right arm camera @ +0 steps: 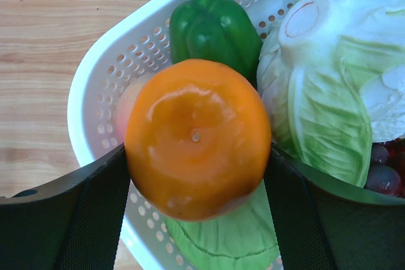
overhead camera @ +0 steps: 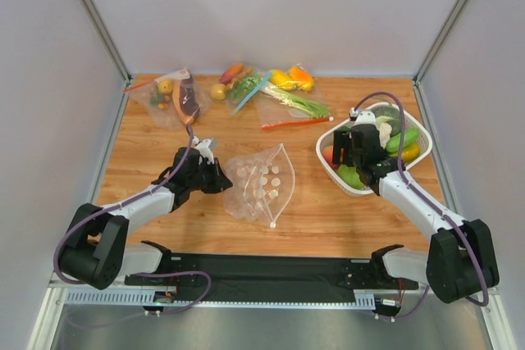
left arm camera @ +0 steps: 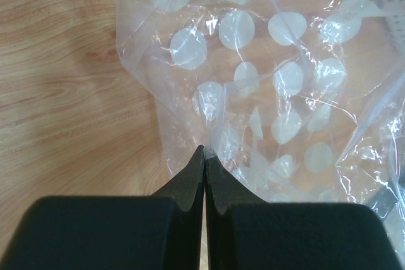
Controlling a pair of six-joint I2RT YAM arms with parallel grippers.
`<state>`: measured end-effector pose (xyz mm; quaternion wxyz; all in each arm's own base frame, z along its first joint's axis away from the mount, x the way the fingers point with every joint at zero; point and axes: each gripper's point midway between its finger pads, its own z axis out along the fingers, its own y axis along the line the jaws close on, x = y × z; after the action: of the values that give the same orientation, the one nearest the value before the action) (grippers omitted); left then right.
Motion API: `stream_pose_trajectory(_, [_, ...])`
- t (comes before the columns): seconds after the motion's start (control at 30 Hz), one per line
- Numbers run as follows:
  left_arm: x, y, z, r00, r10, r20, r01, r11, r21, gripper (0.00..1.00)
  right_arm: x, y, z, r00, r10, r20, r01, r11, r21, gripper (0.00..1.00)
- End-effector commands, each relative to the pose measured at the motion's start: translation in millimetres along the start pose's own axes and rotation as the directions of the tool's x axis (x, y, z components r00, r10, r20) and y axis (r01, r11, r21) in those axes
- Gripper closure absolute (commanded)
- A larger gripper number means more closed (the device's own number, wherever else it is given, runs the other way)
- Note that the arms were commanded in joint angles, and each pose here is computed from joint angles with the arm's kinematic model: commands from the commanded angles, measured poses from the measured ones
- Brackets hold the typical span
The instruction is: Open the zip-top bag and remove the fake food
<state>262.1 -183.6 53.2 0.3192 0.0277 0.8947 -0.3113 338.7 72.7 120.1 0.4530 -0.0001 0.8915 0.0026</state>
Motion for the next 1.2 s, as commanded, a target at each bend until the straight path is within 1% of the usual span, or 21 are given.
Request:
stream_pose_trajectory(0.0, [-9.6, -2.4, 1.8, 0.999, 0.023, 0.026, -0.023, 1.0, 0.02, 1.0, -35.9, -7.5, 3.0, 0.994, 0.006, 0.109, -0.012, 0.998, 0.054, 0.47])
stream_pose_trajectory(0.1, [-8.8, -2.1, 2.2, 1.0, 0.022, 0.022, -0.022, 1.0, 0.02, 1.0, -35.3, -9.6, 3.8, 0.995, 0.004, 0.103, -0.011, 0.998, 0.067, 0.41])
stream_pose_trajectory(0.13, [-9.1, -2.4, 2.0, 0.999, 0.022, 0.024, -0.023, 1.0, 0.02, 1.0, -35.4, -10.1, 3.6, 0.995, 0.005, 0.103, -0.012, 0.997, 0.071, 0.31])
stream_pose_trajectory(0.17, [-9.6, -2.2, 2.0, 0.999, 0.024, 0.024, -0.024, 1.0, 0.019, 1.0, -35.3, -9.4, 3.0, 0.995, 0.004, 0.101, -0.011, 0.998, 0.068, 0.27])
stream_pose_trajectory(0.2, [-9.6, -2.3, 2.0, 0.999, 0.022, 0.024, -0.023, 1.0, 0.019, 1.0, -36.8, -9.8, 1.9, 0.995, 0.003, 0.102, -0.01, 0.998, 0.068, 0.19])
stream_pose_trajectory(0.27, [-9.9, -2.7, 1.5, 0.999, 0.023, 0.026, -0.023, 1.0, 0.02, 1.0, -35.2, -8.6, -0.6, 0.995, 0.003, 0.098, -0.009, 0.998, 0.056, 0.14])
stream_pose_trajectory(0.37, [-10.3, -3.6, 1.1, 0.999, 0.024, 0.027, -0.024, 0.999, 0.024, 1.0, -39.2, -7.2, -11.7, 0.992, 0.027, 0.124, -0.032, 0.999, 0.033, 0.01])
stream_pose_trajectory(0.5, [-10.6, -3.9, 0.9, 0.999, 0.023, 0.026, -0.024, 0.999, 0.023, 1.0, -37.9, -8.6, -23.3, 0.989, 0.047, 0.138, -0.05, 0.998, 0.022, 0.0])
stream_pose_trajectory(0.63, [-11.2, -4.6, -1.3, 0.999, 0.019, 0.025, -0.02, 1.0, 0.02, 1.0, -29.1, -10.3, -35.2, 0.991, 0.064, 0.121, -0.066, 0.998, 0.011, 0.0])
stream_pose_trajectory(0.7, [-11.8, -3.0, -4.0, 0.999, 0.015, 0.031, -0.015, 1.0, 0.002, 1.0, -30.8, -9.8, -45.3, 0.987, 0.081, 0.14, -0.081, 0.997, -0.008, 0.0])
stream_pose_trajectory(0.73, [-12.2, -2.1, -5.4, 0.999, 0.012, 0.033, -0.012, 1.0, -0.005, 1.0, -24.8, -6.6, -47.8, 0.988, 0.087, 0.127, -0.083, 0.996, -0.032, 0.0])
stream_pose_trajectory(0.77, [-13.5, -1.5, -6.5, 0.999, 0.01, 0.039, -0.01, 1.0, -0.014, 1.0, -28.6, -3.9, -55.9, 0.983, 0.111, 0.148, -0.103, 0.993, -0.06, 0.0])
stream_pose_trajectory(0.83, [-13.4, -1.5, -11.0, 0.999, 0.005, 0.043, -0.004, 1.0, -0.022, 0.94, -23.5, 3.7, -63.5, 0.982, 0.129, 0.137, -0.114, 0.987, -0.113, 0.0])
stream_pose_trajectory(0.87, [-15.0, -1.9, -12.8, 0.999, 0.006, 0.052, -0.005, 1.0, -0.027, 0.91, -27.0, 5.6, -71.6, 0.976, 0.153, 0.156, -0.131, 0.982, -0.138, 0.0])
stream_pose_trajectory(0.9, [-15.4, -1.8, -16.1, 0.998, 0.004, 0.057, -0.002, 0.999, -0.032, 0.84, -23.3, 7.5, -74.7, 0.977, 0.156, 0.145, -0.134, 0.979, -0.152, 0.0])
stream_pose_trajectory(0.97, [-16.6, 0.1, -20.3, 0.998, 0.005, 0.068, -0.002, 0.999, -0.051, 0.76, -22.6, 12.4, -85.0, 0.973, 0.175, 0.151, -0.144, 0.97, -0.196, 0.0])
stream_pose_trajectory(1.0, [-21.3, -3.0, -24.6, 0.996, 0.013, 0.09, -0.009, 0.999, -0.047, 0.67, -19.2, 14.2, -88.0, 0.973, 0.183, 0.141, -0.151, 0.966, -0.209, 0.0])
stream_pose_trajectory(1.03, [-16.3, -0.9, -27.4, 0.997, 0.006, 0.075, -0.001, 0.998, -0.059, 0.63, -17.6, 17.8, -91.5, 0.973, 0.188, 0.136, -0.153, 0.96, -0.234, 0.0])
stream_pose_trajectory(1.07, [-17.7, -0.5, -30.3, 0.996, 0.006, 0.085, 0.0, 0.998, -0.066, 0.58, -17.1, 19.3, -96.6, 0.971, 0.194, 0.141, -0.155, 0.956, -0.25, 0.0])
stream_pose_trajectory(1.1, [-18.7, -2.8, -35.6, 0.995, 0.008, 0.096, -0.002, 0.998, -0.064, 0.47, -12.3, 20.2, -98.1, 0.971, 0.199, 0.128, -0.162, 0.953, -0.257, 0.0])
stream_pose_trajectory(1.17, [-21.3, -1.8, -41.9, 0.993, 0.006, 0.114, 0.003, 0.997, -0.082, 0.4, -10.3, 22.8, -104.0, 0.97, 0.205, 0.13, -0.162, 0.947, -0.279, 0.0])
